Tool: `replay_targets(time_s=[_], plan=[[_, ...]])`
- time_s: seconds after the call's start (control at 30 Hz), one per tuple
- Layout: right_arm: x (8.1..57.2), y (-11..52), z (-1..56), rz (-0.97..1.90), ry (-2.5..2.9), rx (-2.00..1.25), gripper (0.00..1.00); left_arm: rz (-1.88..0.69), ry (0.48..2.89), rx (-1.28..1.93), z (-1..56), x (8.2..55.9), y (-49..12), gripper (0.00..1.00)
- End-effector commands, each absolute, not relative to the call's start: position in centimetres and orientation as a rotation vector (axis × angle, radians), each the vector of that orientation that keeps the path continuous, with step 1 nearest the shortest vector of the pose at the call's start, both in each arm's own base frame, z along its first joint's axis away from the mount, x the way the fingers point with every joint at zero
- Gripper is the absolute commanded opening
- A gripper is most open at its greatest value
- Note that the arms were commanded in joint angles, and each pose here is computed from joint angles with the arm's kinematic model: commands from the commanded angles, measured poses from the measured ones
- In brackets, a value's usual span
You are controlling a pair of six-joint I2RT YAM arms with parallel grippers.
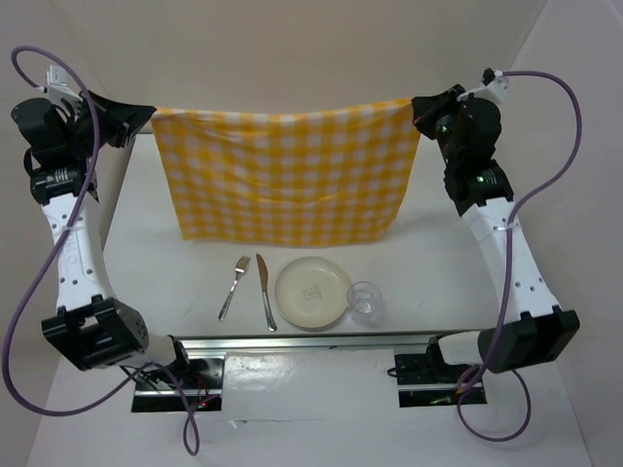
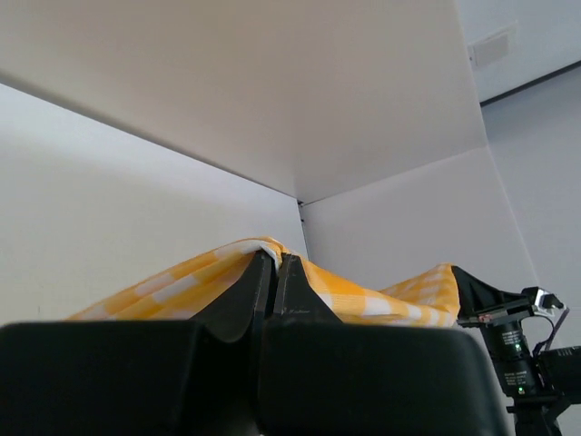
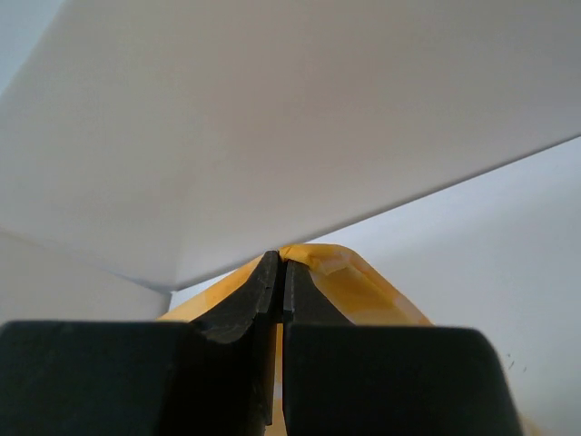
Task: Set the dinner table for one person
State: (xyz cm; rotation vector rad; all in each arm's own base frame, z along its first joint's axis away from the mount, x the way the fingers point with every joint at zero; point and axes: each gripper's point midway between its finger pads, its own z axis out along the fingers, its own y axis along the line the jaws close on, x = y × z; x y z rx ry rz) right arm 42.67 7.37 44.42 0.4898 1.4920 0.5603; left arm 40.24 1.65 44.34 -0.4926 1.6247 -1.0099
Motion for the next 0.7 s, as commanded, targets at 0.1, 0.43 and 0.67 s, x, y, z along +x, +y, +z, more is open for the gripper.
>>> replay_targets(time_s=[0.1,0.43,0.67], plan=[[50.0,6.3,46.8,0.493,1.424,0.456,0.00,-1.048,1.646,-0.381,45.0,46.6,1.1,0.00],[57.1,4.3,53.6,0.529,1.260,0.398,0.00,-1.164,1.532,-0.219,49.8,54.2,0.4,0.00],[55.0,3.3,53.8,0.530,1.242,0.405,0.00,-1.204,1.532,-0.254,48.0,54.2,1.6,0.00]])
